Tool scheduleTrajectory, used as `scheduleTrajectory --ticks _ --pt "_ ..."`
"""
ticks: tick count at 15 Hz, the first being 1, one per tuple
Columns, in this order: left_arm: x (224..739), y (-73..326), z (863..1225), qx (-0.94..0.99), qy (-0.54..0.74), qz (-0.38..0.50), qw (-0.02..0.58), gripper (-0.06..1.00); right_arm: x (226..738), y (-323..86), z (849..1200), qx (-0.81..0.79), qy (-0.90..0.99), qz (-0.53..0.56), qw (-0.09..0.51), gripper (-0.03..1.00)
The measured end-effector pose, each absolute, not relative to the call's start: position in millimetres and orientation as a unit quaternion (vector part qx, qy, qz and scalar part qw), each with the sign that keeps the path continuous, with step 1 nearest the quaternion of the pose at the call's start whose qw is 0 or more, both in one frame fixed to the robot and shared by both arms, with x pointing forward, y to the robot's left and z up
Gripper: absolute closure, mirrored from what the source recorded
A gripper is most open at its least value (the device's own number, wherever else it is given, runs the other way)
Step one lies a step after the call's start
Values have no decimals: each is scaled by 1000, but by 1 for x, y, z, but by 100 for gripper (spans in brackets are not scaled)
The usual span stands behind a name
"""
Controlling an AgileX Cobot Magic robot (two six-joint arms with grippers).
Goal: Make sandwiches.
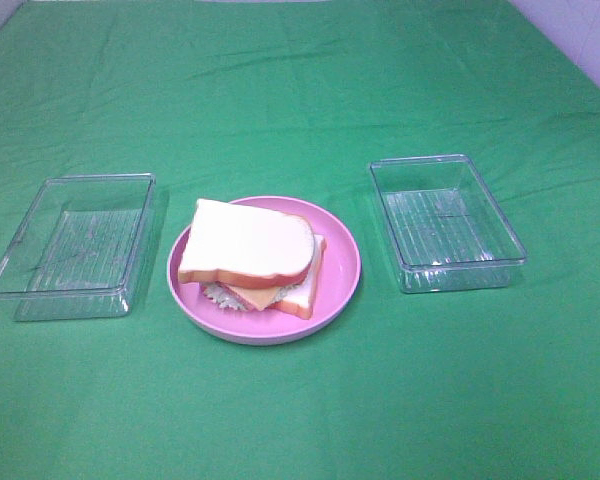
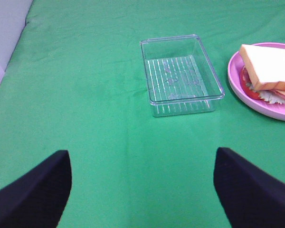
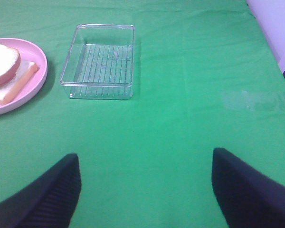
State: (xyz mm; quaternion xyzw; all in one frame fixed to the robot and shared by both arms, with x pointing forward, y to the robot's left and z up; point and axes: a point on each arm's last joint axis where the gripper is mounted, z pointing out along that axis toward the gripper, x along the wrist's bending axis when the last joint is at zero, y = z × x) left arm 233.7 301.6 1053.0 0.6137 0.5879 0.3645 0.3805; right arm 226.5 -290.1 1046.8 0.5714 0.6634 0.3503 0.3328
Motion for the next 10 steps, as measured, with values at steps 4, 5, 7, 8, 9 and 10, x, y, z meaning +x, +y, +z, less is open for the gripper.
scheduleTrajectory --ticks 4,5,7,8,9,10 --pt "234 302 1053 614 588 365 381 17 226 -290 1047 571 663 350 333 24" --pt "234 302 1053 614 588 365 381 17 226 -290 1047 571 663 350 333 24" --pt "234 302 1053 614 588 365 381 17 226 -290 1047 571 663 350 333 24" --pt "234 302 1053 614 588 365 381 17 226 -290 1047 571 663 350 333 24" --pt "234 302 1053 614 588 365 381 17 226 -290 1047 571 663 350 333 24" --pt "234 302 1053 614 588 365 381 17 226 -290 1047 571 663 350 333 24"
